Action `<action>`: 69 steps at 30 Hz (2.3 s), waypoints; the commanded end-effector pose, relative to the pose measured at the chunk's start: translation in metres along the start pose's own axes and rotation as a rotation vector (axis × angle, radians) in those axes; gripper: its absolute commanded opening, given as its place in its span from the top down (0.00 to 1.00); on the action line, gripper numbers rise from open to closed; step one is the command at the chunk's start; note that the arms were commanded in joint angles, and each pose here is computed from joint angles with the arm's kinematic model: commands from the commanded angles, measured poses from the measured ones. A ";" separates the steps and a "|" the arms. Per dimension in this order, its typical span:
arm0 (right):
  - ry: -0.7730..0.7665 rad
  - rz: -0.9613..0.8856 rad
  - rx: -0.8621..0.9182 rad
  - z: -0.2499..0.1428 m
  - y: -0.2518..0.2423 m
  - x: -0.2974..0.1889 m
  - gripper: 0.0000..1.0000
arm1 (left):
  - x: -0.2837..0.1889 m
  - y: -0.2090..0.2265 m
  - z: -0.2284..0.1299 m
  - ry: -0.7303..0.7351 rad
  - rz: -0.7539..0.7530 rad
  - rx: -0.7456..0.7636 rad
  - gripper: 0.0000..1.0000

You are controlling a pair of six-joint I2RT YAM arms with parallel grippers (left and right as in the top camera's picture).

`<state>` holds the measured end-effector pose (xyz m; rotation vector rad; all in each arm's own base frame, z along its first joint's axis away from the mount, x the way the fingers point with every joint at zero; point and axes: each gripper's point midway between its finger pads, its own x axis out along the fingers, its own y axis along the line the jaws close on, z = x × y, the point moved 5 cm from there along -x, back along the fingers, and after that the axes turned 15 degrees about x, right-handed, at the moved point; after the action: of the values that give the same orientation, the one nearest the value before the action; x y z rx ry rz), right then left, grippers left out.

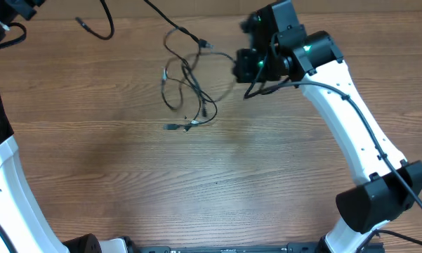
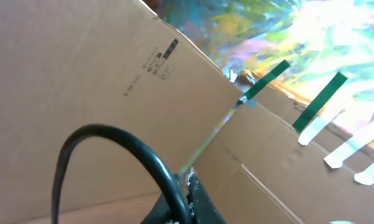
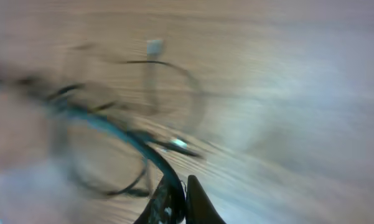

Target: Untangle cables

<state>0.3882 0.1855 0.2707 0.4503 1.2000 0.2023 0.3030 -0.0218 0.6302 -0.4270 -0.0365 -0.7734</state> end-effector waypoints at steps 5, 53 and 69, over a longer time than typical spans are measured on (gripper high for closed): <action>-0.177 -0.443 0.389 0.037 -0.125 -0.033 0.96 | -0.024 0.022 0.020 -0.096 0.156 -0.040 0.96; 0.126 0.638 -0.381 -0.007 0.054 -0.017 0.41 | 0.105 -0.038 -0.081 0.281 -0.542 -0.118 0.96; 0.217 0.674 -0.118 0.011 0.071 0.065 0.40 | 0.114 -0.041 -0.087 0.289 -0.564 -0.135 0.96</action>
<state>0.4303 0.2531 0.2616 0.6546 1.1262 0.9183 0.3552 -0.1571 0.5798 -0.4443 0.1795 -1.3721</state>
